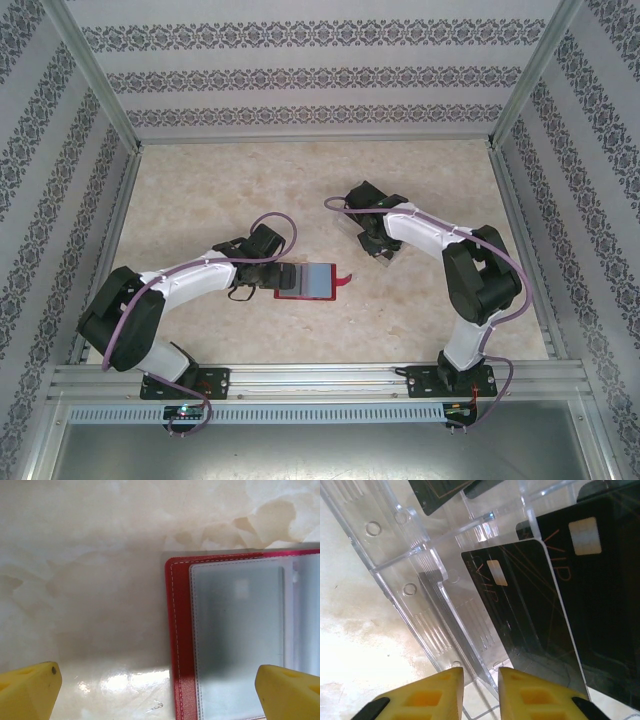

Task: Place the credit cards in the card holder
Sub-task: Pick up the credit card from the storage box.

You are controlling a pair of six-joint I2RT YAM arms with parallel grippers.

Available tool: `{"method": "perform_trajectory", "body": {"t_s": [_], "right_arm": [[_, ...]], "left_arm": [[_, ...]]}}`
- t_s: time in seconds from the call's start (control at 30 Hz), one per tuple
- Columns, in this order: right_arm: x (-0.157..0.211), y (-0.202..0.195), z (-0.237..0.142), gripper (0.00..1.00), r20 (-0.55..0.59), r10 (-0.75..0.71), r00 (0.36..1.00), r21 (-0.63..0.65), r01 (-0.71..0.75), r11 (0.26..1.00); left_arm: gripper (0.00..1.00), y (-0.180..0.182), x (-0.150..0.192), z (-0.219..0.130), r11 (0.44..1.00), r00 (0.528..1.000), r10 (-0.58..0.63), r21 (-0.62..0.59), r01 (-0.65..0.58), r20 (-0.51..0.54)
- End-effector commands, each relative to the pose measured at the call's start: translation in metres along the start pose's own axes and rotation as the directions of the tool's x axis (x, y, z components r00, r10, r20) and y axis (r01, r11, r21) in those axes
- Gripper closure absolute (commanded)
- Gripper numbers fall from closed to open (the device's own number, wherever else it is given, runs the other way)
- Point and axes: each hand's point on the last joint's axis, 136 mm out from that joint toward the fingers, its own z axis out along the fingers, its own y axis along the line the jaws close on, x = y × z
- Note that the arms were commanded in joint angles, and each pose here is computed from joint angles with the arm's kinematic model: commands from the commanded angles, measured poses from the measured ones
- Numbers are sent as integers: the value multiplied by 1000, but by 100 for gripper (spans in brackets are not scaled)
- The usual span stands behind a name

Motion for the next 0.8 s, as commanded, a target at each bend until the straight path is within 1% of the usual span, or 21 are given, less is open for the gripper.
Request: {"method": "perform_trajectory", "body": {"t_s": [0.0,0.3,0.47,0.63,0.77], "right_arm": [[-7,-4,-3,82,10,10,1000,-3,-10,1000],[-7,-4,-6,93,11,-3,1000,-17,3,1000],[-12,-3,-14,100,26,-9,1000,-37,10,999],[-21,-7,-29,100,59,-11,998,-42,13,999],[-32,-13,-54,100,123,13,992,-50,-6,999]], "left_arm": [[0,-3,-4,3,1000,1000,8,-6,-8,20],[0,-3,-3,4,1000,1000,8,-2,-8,17],[0,-4,-4,3,1000,1000,9,-2,-9,17],[0,-3,-6,0,1000,1000,18,-11,-17,20],[0,-1,-11,-6,999,999,30,-29,-30,31]]}}
